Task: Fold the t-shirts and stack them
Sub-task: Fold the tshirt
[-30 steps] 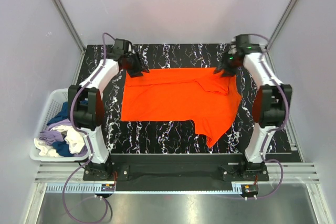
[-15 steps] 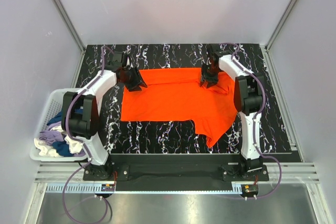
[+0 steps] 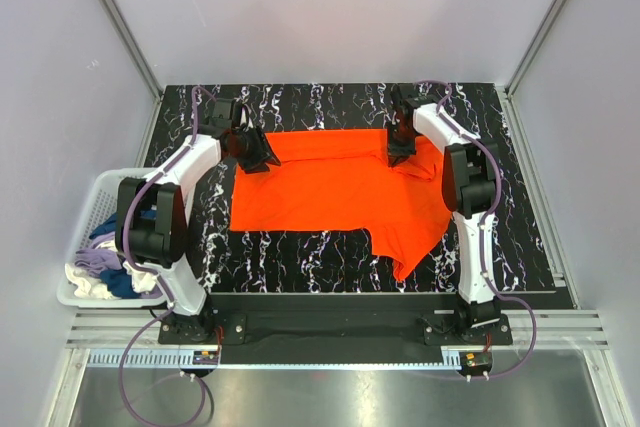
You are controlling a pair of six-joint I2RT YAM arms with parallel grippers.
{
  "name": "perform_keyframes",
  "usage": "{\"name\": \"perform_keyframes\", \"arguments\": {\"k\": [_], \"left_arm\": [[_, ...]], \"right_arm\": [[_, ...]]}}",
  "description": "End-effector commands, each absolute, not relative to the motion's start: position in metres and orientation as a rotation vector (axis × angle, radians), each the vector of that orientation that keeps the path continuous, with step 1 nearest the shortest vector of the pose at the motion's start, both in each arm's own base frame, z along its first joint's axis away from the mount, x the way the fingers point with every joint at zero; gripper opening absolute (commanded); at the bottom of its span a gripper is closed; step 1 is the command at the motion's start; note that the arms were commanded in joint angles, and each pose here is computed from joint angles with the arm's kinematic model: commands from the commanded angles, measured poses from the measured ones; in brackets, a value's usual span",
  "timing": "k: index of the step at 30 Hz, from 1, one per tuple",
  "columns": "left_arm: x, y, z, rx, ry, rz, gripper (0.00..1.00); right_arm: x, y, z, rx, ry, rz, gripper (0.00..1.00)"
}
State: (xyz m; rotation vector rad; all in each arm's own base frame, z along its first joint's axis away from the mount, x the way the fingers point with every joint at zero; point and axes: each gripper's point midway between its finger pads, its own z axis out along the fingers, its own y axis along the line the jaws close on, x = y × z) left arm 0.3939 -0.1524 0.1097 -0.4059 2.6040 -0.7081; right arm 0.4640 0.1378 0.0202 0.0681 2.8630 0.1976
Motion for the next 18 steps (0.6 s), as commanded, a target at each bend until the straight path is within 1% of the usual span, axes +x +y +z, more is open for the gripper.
{"name": "perform_keyframes", "arguments": {"k": [1, 2, 3, 4, 10, 11, 13, 15, 18], "left_arm": [[0.406, -0.154, 0.123, -0.358, 2.555, -0.731, 0.45], [0.407, -0.154, 0.123, -0.358, 2.554, -0.729, 0.45], [0.407, -0.154, 0.123, -0.363, 2.553, -0.727, 0.45], [0.408, -0.153, 0.122, -0.367, 2.553, -0.722, 0.45], [0.42, -0.13, 0.116, -0.46, 2.54, -0.673, 0.47], [0.424, -0.122, 0.114, -0.489, 2.538, -0.665, 0.47], [0.433, -0.116, 0.114, -0.5, 2.53, -0.67, 0.47], [0.443, -0.106, 0.102, -0.538, 2.55, -0.661, 0.47], [0.457, -0.1, 0.094, -0.558, 2.561, -0.666, 0.47]], "right_arm": [[0.473, 0.14, 0.031, 0.044, 2.826, 0.16, 0.1], [0.473, 0.141, 0.031, 0.04, 2.826, 0.16, 0.09], [0.473, 0.14, 0.03, 0.042, 2.829, 0.159, 0.01], [0.473, 0.14, 0.03, 0.044, 2.829, 0.161, 0.0], [0.465, 0.149, 0.058, 0.094, 2.833, 0.247, 0.0], [0.456, 0.151, 0.062, 0.109, 2.869, 0.263, 0.0], [0.45, 0.162, 0.073, 0.115, 2.886, 0.356, 0.0], [0.442, 0.17, 0.082, 0.129, 2.906, 0.429, 0.0], [0.437, 0.175, 0.089, 0.152, 2.925, 0.477, 0.0]]}}
